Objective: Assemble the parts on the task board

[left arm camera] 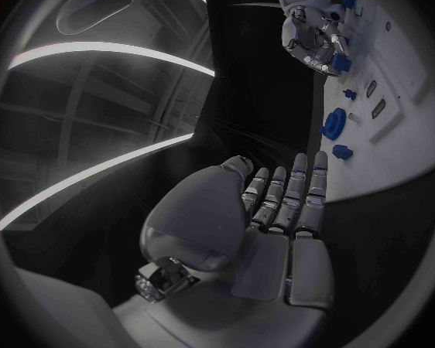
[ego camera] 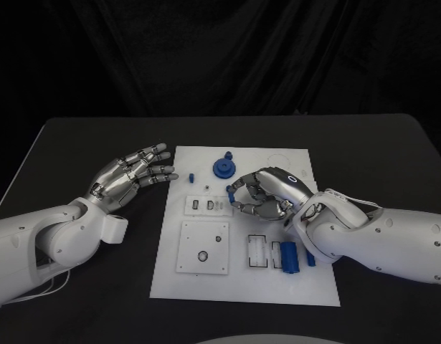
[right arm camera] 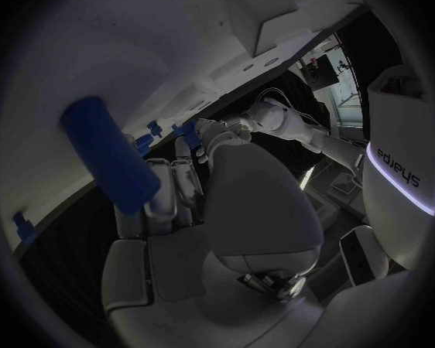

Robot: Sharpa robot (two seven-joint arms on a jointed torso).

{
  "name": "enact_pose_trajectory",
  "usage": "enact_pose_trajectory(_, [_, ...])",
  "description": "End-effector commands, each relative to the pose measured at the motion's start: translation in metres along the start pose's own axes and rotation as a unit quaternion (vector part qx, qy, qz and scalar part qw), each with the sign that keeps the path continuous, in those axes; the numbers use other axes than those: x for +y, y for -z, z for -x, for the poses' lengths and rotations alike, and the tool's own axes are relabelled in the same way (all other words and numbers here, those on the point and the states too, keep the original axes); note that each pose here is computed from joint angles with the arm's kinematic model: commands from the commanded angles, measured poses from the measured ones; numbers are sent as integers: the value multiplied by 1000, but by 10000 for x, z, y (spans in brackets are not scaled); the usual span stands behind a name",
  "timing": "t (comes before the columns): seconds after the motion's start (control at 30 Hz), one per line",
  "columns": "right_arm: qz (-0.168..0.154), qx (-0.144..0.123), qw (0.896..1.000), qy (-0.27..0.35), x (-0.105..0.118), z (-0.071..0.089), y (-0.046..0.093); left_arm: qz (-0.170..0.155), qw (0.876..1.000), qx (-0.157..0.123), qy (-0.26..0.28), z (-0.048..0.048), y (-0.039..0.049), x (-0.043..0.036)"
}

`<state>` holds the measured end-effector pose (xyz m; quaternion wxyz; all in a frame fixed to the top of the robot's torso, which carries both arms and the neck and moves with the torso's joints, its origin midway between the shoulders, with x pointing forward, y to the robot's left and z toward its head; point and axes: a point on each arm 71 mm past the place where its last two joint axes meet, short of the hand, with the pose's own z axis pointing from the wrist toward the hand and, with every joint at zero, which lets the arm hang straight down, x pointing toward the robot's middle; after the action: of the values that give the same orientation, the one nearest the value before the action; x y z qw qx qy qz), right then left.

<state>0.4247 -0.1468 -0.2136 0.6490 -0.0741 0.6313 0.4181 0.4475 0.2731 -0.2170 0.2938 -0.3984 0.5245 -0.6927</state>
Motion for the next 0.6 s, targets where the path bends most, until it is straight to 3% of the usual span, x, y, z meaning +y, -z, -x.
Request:
enact_pose_trajectory(0.03, [4, -7, 1000, -9, 10, -4, 2, -2, 1000, 6, 5, -15, 0, 5])
enact_pose_trajectory(0.3, [0, 1, 1000, -15, 4, -21, -11, -2, 1000, 5, 6, -11, 7, 13])
enact_pose_trajectory(0.6, [-27, 35, 999, -18, -32, -77, -23, -1, 1000, 5, 6, -9, 9, 19])
